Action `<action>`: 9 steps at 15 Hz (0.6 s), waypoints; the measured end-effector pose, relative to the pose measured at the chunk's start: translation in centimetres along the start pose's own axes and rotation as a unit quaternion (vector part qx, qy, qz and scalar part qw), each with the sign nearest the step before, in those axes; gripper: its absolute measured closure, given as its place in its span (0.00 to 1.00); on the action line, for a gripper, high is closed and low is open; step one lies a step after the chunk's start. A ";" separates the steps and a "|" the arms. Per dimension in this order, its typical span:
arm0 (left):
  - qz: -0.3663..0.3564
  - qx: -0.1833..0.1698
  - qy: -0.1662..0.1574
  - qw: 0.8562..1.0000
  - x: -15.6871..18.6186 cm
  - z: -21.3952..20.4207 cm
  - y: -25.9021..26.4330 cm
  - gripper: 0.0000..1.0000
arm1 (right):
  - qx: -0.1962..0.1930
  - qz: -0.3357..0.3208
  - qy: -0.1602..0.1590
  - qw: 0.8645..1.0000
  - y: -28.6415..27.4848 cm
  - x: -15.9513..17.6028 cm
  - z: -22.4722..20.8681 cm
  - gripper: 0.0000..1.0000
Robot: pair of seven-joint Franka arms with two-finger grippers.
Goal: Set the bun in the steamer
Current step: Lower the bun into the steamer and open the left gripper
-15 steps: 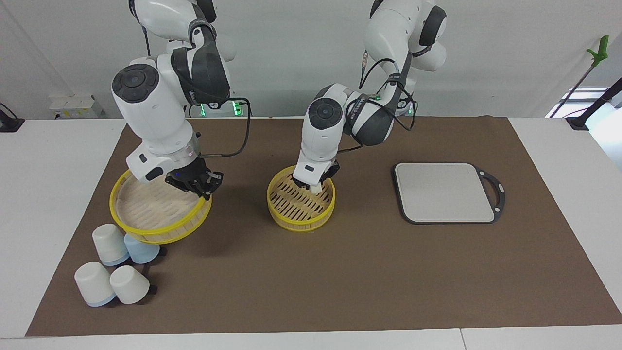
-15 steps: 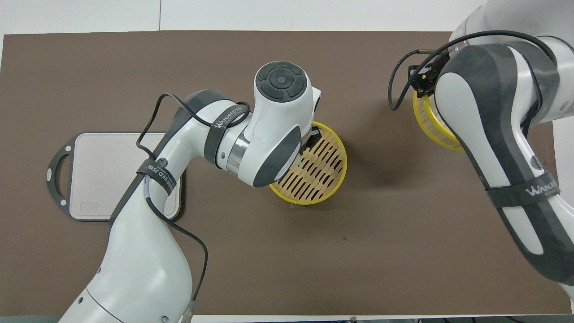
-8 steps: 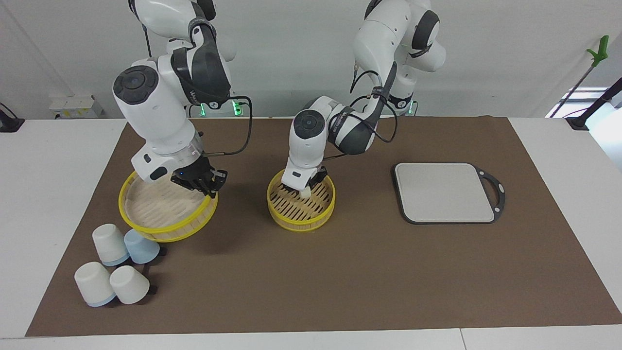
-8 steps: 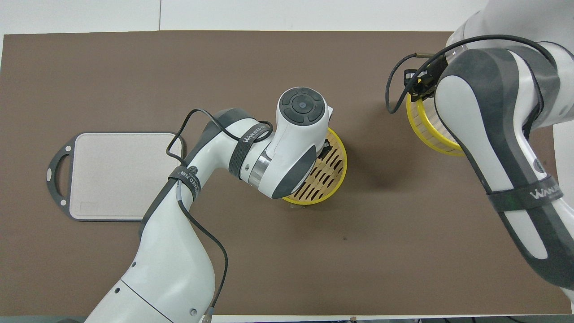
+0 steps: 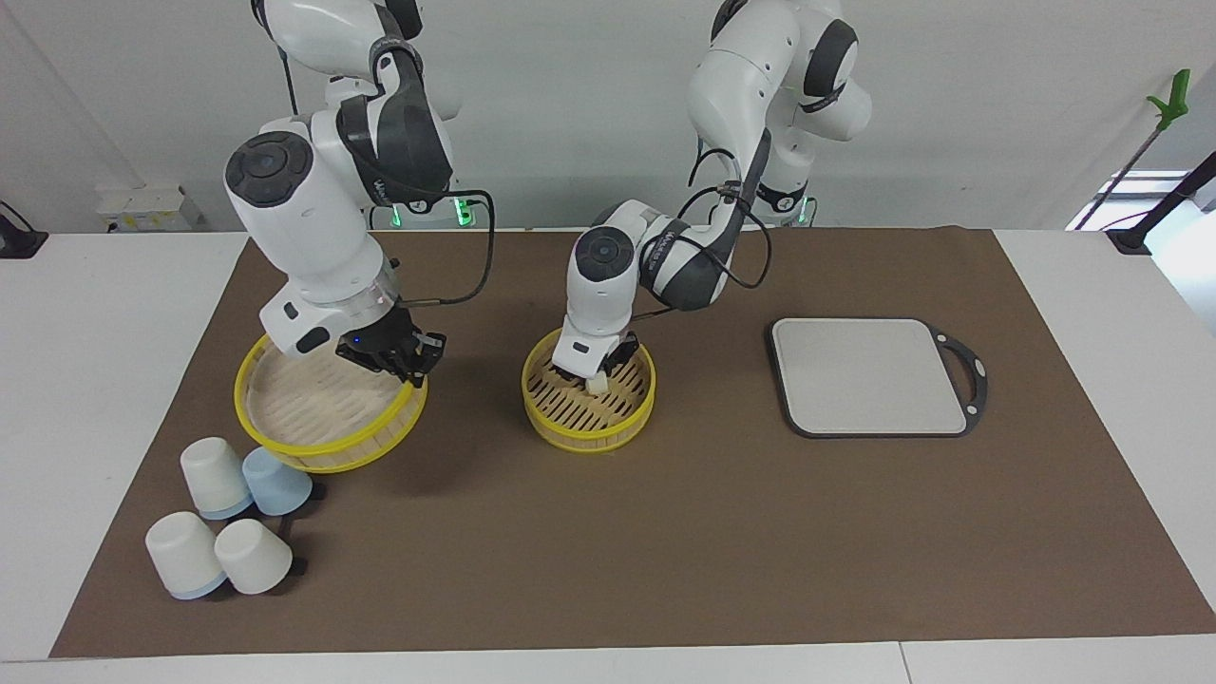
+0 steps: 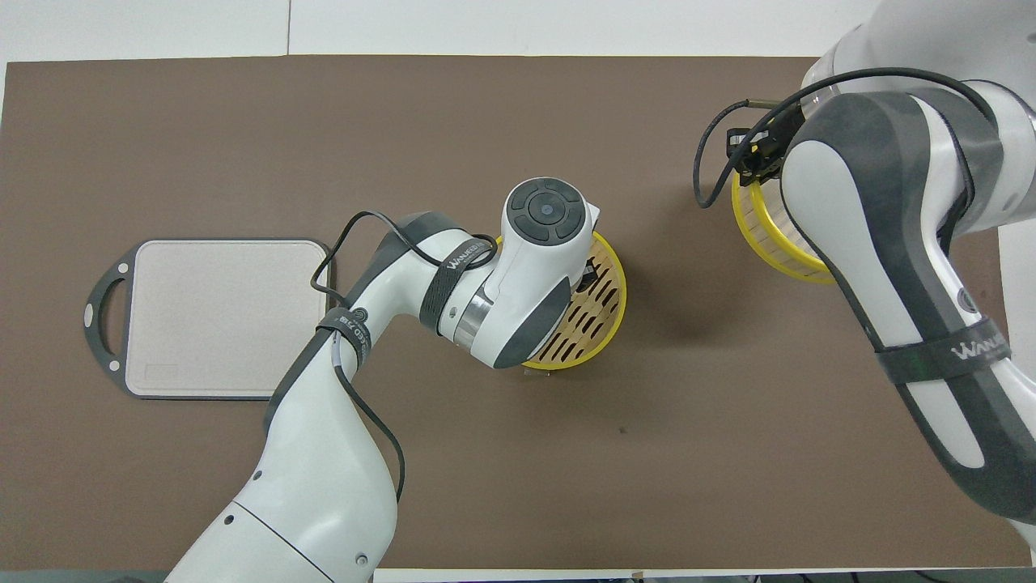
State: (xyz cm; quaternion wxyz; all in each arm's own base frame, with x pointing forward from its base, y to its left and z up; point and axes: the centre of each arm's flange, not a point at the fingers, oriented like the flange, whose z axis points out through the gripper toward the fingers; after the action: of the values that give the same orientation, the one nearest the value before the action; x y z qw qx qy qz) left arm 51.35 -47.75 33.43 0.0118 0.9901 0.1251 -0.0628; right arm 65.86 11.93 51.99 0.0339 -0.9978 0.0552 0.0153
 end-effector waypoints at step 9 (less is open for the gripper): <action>-0.055 -0.013 0.012 0.998 3.4 -9.0 -3.9 0.00 | 0.001 -0.014 0.003 1.000 -0.5 -0.2 0.2 0.92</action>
State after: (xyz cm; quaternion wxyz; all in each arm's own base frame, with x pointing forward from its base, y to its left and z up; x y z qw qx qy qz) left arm 54.72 -42.81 41.92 0.0194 0.9821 0.1804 -0.0498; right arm 65.75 12.45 51.78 0.0349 -0.9985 0.0413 0.0114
